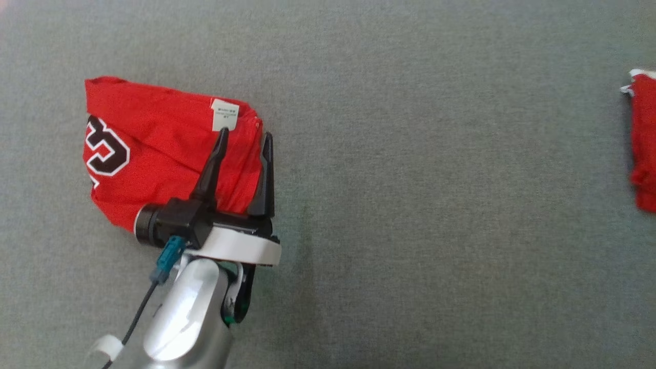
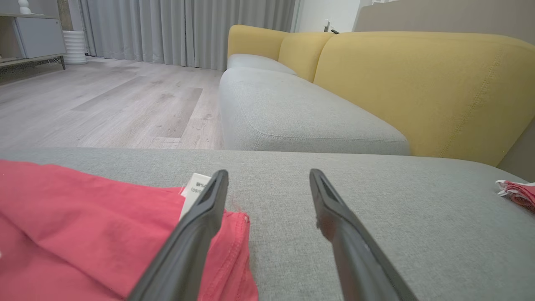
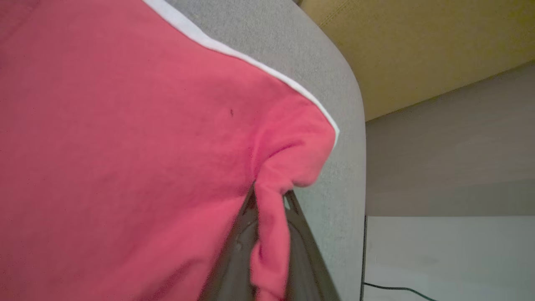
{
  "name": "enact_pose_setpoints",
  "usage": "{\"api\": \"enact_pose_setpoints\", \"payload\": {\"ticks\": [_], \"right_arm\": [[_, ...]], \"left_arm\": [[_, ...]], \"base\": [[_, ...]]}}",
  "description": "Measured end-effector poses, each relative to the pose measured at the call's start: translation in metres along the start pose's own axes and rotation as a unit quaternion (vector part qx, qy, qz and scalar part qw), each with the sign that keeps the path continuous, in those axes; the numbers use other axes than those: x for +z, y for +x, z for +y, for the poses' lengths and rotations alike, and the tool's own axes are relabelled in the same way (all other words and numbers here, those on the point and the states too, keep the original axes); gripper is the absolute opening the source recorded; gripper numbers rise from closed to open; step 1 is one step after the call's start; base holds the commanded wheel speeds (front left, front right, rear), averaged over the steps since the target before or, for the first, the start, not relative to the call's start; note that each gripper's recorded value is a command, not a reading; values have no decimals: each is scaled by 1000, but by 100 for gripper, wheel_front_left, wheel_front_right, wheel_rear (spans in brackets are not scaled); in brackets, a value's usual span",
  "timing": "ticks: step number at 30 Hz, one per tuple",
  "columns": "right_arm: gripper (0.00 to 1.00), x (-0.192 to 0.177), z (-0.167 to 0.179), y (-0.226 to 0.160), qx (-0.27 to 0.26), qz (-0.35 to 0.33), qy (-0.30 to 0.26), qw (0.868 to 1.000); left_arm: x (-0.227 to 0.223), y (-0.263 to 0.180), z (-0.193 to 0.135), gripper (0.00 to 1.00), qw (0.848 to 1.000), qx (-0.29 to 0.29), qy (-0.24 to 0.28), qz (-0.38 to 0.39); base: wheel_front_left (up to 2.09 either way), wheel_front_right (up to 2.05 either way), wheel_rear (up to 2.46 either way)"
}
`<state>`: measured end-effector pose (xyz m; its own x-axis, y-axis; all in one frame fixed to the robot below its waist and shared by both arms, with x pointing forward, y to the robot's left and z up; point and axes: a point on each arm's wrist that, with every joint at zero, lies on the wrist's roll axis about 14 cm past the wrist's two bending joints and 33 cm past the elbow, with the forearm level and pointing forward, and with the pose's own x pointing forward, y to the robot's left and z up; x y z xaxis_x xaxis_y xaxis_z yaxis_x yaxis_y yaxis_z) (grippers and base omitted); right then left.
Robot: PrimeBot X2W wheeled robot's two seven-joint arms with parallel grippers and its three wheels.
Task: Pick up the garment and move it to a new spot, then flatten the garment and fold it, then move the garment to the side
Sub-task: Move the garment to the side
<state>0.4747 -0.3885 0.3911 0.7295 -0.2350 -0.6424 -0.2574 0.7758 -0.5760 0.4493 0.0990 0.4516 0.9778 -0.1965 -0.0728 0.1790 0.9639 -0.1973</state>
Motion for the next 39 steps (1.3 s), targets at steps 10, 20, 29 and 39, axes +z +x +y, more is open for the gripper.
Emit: {"api": "enact_pose_setpoints", "payload": {"ticks": [10, 20, 29, 39], "right_arm": [[38, 22, -22, 28, -29, -7, -28, 999], [100, 51, -38, 10, -64, -68, 18, 995], [100, 146, -25, -51, -79, -278, 145, 946], [100, 205, 45, -143, -22, -443, 309, 841]], "left_arm": [[-12, 8, 14, 100, 1000, 14, 2, 13], [10, 7, 8, 100, 1000, 7, 7, -13], [45, -10, -7, 100, 998, -5, 9, -56], [62, -39, -14, 100, 997, -3, 12, -79]], "base": [[0, 0, 0], [0, 0, 0], [0, 0, 0], [0, 0, 0]]}}
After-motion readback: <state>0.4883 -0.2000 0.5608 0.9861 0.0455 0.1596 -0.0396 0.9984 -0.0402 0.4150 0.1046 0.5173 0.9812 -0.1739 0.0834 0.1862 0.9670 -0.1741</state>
